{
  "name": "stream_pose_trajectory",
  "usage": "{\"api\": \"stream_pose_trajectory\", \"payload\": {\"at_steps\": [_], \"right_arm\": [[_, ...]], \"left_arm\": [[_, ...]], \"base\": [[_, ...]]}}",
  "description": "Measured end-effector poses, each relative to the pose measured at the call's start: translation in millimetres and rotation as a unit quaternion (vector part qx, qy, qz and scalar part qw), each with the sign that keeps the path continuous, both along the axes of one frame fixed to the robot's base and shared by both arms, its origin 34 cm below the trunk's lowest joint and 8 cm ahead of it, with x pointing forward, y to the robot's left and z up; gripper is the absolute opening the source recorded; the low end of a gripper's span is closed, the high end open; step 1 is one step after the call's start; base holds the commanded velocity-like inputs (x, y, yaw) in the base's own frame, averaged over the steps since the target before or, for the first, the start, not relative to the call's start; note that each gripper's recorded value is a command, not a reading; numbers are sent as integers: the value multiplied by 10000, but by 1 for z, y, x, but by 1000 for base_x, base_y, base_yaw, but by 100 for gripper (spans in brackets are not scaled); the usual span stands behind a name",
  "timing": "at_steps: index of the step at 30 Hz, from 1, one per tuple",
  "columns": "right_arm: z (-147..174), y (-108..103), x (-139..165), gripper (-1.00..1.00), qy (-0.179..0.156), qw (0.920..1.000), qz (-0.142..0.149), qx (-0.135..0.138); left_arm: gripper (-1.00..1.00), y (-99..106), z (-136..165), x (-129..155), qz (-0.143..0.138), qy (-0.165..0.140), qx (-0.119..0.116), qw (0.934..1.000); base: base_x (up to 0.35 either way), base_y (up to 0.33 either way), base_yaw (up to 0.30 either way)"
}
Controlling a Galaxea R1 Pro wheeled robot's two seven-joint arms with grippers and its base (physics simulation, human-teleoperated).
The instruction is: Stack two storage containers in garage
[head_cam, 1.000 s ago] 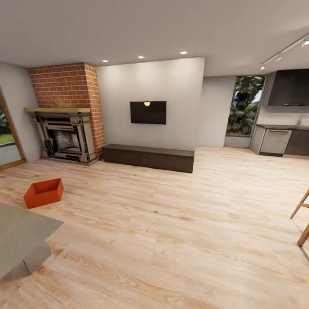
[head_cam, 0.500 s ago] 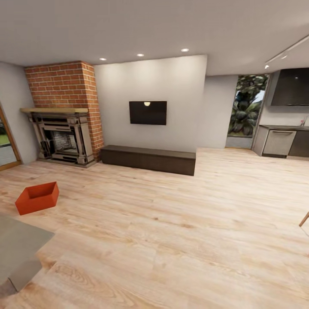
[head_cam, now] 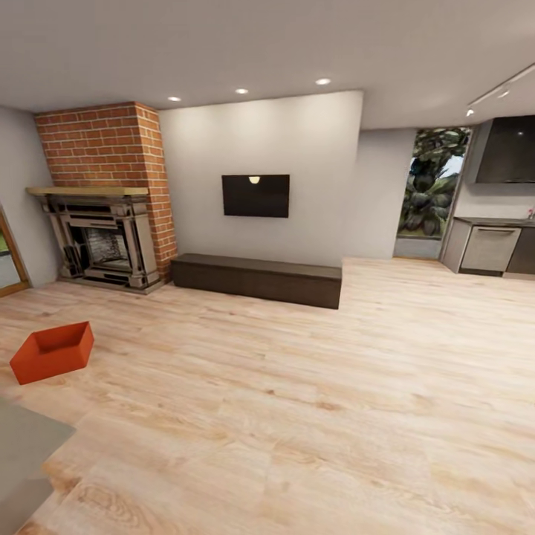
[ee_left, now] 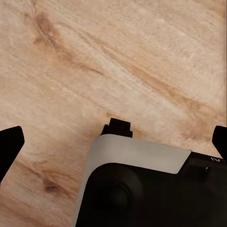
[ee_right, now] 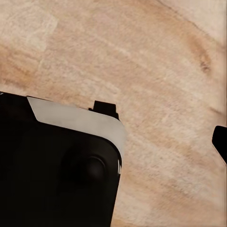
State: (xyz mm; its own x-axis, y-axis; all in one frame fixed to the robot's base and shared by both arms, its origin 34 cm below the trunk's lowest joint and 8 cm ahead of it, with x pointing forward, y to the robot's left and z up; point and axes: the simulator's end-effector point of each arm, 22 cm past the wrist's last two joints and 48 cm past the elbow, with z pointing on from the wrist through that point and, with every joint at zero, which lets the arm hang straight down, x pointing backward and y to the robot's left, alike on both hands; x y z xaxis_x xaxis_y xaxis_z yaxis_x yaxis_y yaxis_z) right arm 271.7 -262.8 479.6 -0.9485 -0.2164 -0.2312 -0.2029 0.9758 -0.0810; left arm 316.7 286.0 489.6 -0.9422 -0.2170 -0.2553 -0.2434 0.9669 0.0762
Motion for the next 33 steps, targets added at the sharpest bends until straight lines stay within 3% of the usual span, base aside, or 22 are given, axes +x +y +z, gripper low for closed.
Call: {"api": "stream_pose_trajectory", "payload": {"at_steps": [33], "right_arm": [[0, -1, 0, 100, 1, 10000, 14, -9]], "left_arm": [[100, 0, 0, 0, 0, 2, 0, 10000]], "base": [[325, 0, 0]]}}
